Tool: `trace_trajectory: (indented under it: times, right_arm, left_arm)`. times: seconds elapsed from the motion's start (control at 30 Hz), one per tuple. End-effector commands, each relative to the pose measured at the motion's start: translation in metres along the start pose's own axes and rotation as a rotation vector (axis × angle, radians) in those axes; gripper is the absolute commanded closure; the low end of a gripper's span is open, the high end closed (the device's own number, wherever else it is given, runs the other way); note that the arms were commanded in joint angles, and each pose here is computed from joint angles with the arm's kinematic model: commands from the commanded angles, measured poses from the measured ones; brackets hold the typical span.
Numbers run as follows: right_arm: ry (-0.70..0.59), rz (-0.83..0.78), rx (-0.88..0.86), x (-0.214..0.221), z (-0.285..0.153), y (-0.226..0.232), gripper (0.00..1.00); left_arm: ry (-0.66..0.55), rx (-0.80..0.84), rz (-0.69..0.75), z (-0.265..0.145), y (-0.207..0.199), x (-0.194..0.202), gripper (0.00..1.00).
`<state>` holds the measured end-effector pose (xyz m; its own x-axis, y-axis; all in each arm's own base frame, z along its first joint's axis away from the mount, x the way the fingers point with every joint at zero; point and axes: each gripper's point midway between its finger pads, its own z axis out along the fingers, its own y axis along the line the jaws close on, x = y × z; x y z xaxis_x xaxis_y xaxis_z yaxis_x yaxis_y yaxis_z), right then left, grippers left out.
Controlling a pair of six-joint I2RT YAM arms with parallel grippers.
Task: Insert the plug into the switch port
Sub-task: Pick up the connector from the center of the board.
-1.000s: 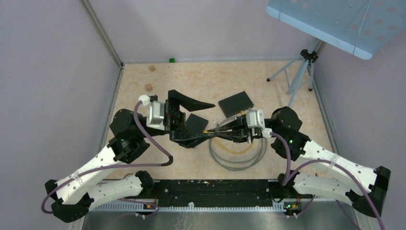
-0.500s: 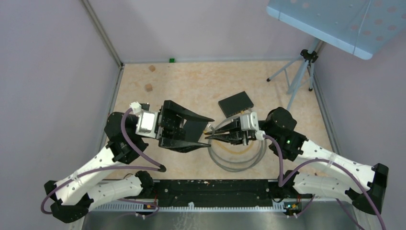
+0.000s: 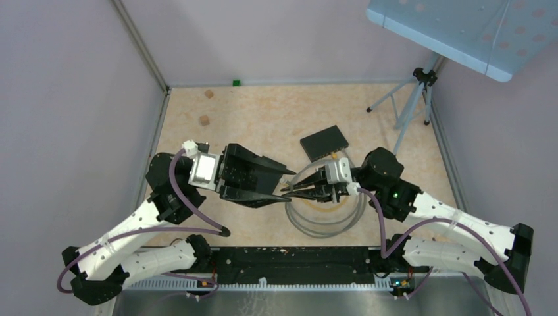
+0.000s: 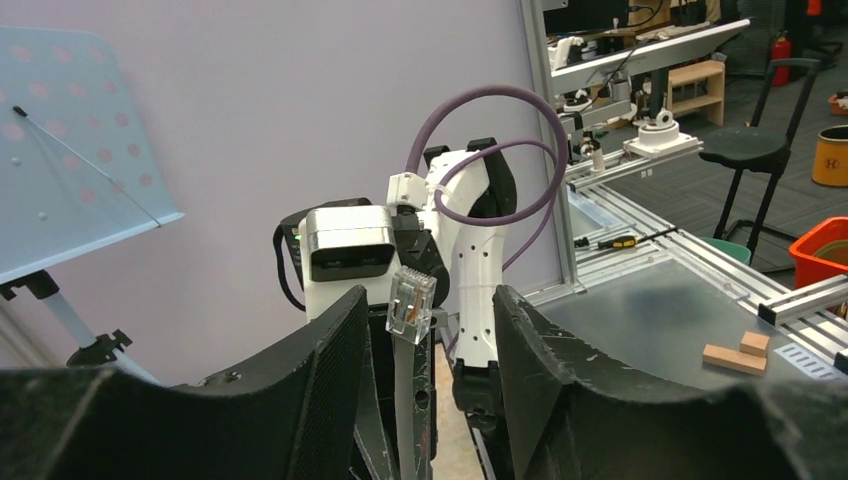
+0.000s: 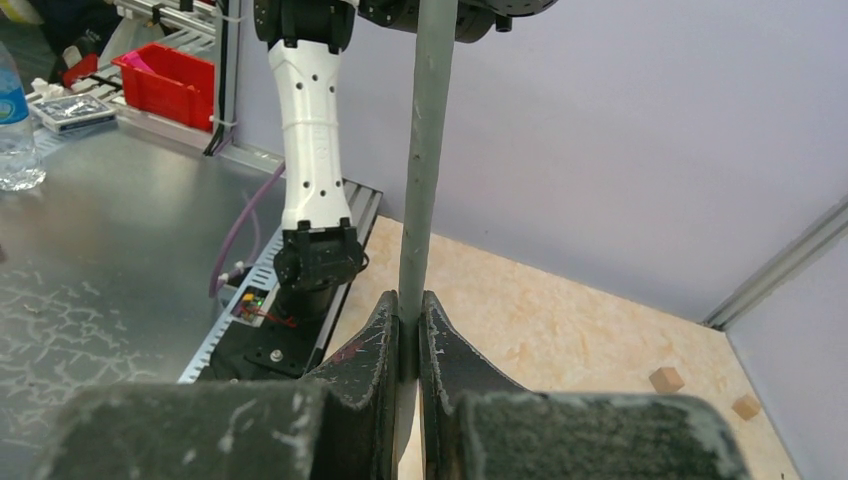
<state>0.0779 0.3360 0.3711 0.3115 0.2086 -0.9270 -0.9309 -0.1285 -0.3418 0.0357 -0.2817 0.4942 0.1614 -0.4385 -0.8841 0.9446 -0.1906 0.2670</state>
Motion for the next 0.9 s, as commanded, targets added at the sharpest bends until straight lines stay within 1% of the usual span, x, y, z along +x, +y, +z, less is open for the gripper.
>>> trace_trajectory:
  times: [0.0,0.13,0.3,0.4,0.43,0.5,0.57,0.6,0.67,0.7,0.73,0.77,0.8,0.87]
  right_arm:
    - [-0.067,-0.081,-0.033,-0.031,0.003,0.001,1.0]
    - [-0.059,-0.083,-0.06,-0.029,0.003,0.006,1.0]
    - [-0.06,-0.088,-0.126,-0.029,0.002,0.017,1.0]
    - [-0.063,-0.089,-0.133,-0.03,0.002,0.019,1.0]
    - [-0.062,-0.089,-0.133,-0.03,0.002,0.019,1.0]
    - [-0.065,-0.092,-0.134,-0.03,0.002,0.019,1.0]
    - [-0.072,-0.095,-0.14,-0.033,0.002,0.02,1.0]
    - [-0.082,-0.098,-0.143,-0.036,0.002,0.02,1.0]
    - [-0.109,-0.096,-0.153,-0.044,0.002,0.022,1.0]
    - [-0.126,-0.092,-0.157,-0.049,0.002,0.023,0.93]
    - [-0.147,-0.085,-0.16,-0.055,0.002,0.023,0.81]
    - [-0.173,-0.08,-0.163,-0.062,0.002,0.024,0.72]
    - [-0.202,-0.068,-0.173,-0.068,0.002,0.026,0.67]
    - [-0.27,-0.04,-0.201,-0.083,0.0,0.032,0.63]
  left_arm:
    - [-0.05,0.047,0.045,0.001,-0.01,-0.024,0.45]
    - [-0.053,0.06,0.047,0.001,-0.013,-0.025,0.51]
    - [-0.049,0.124,0.051,0.001,-0.023,-0.025,0.57]
    - [-0.042,0.158,0.045,0.0,-0.029,-0.024,0.64]
    - [-0.041,0.163,0.043,0.0,-0.03,-0.025,0.67]
    - [-0.039,0.169,0.039,0.0,-0.031,-0.024,0.77]
    - [-0.035,0.17,0.033,0.0,-0.031,-0.024,0.95]
    - [-0.032,0.169,0.03,0.0,-0.031,-0.023,1.0]
    - [-0.026,0.173,0.024,-0.001,-0.032,-0.022,1.0]
    - [-0.022,0.182,0.023,-0.001,-0.034,-0.021,1.0]
    - [-0.019,0.197,0.021,-0.002,-0.037,-0.021,1.0]
    - [-0.014,0.212,0.018,-0.003,-0.039,-0.02,1.0]
    - [-0.011,0.222,0.016,-0.004,-0.041,-0.02,1.0]
    - [-0.004,0.241,0.009,-0.005,-0.045,-0.019,1.0]
